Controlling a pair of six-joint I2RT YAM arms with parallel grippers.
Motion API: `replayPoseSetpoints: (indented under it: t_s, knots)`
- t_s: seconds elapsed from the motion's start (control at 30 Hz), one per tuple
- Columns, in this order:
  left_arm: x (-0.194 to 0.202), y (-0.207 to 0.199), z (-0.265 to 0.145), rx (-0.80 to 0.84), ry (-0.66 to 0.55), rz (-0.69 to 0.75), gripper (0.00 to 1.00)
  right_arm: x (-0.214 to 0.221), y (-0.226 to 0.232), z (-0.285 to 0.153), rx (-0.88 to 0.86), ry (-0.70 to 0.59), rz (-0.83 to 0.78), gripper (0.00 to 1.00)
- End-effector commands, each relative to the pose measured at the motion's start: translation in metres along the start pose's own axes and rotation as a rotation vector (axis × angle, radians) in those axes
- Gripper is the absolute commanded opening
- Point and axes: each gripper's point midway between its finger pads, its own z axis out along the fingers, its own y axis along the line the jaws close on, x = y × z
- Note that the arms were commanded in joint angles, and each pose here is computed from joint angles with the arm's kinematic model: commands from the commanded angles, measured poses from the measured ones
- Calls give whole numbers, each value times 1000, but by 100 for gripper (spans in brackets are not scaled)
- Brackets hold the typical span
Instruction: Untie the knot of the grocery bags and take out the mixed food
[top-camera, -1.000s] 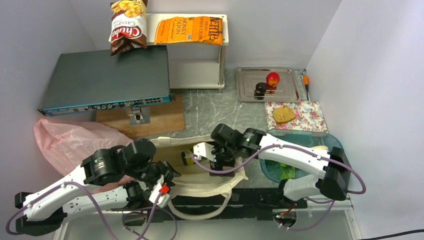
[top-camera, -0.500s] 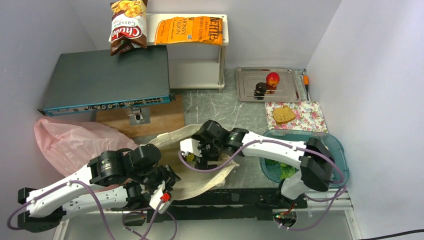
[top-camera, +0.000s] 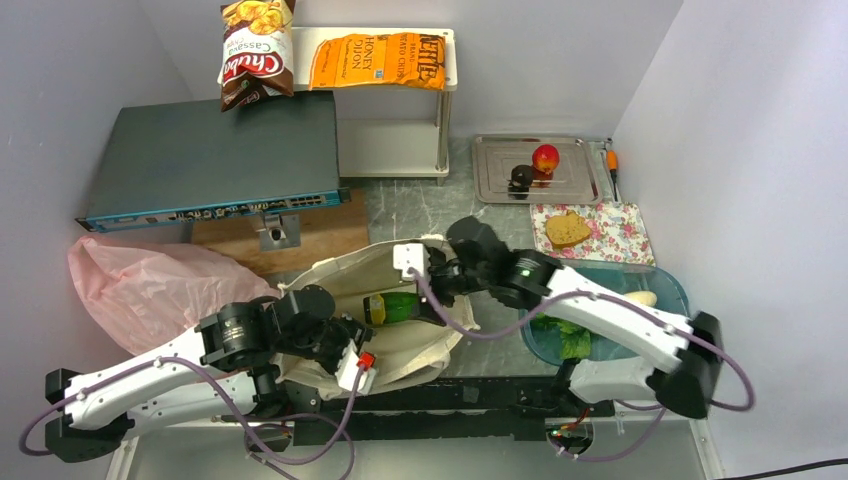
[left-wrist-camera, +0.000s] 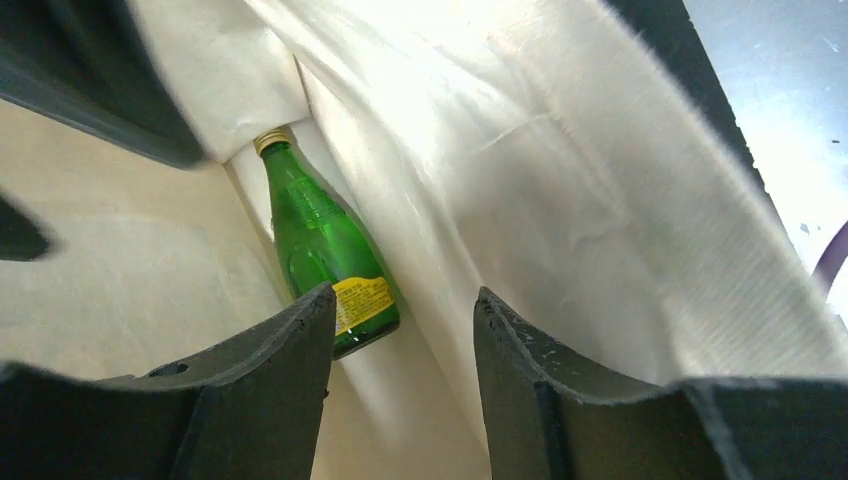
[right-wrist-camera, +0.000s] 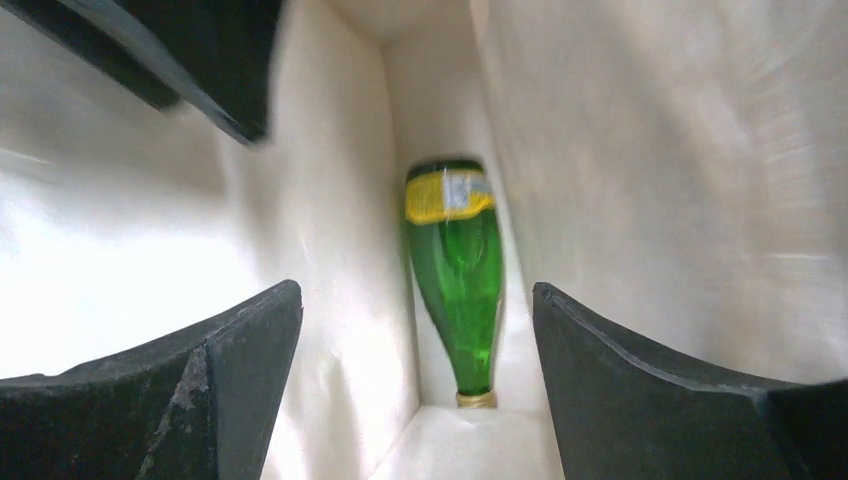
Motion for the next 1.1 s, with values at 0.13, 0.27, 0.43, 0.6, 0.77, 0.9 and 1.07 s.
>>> replayPoseSetpoints:
  t_s: [0.13, 0.27, 0.43, 0.6, 0.77, 0.9, 1.07]
  knots:
    - [-14, 41, 0, -143, 8, -68, 62, -98, 6, -87, 93, -262, -66, 85]
    - [-5, 64, 17, -154, 126, -104, 69, -90, 2, -105, 175, -232, -6, 85]
    - [23, 75, 44, -157, 270, -126, 70, -82, -7, -128, 308, -253, 66, 85]
    - [54, 83, 60, -137, 391, -272, 74, -80, -19, -146, 377, -267, 127, 85]
    - [75, 83, 83, -90, 471, -336, 80, -78, -21, -150, 386, -277, 137, 86]
    - [91, 73, 103, -24, 519, -392, 81, -78, -23, -152, 399, -277, 134, 87]
    - [124, 57, 119, 56, 626, -457, 81, -79, -23, -152, 399, -284, 136, 88]
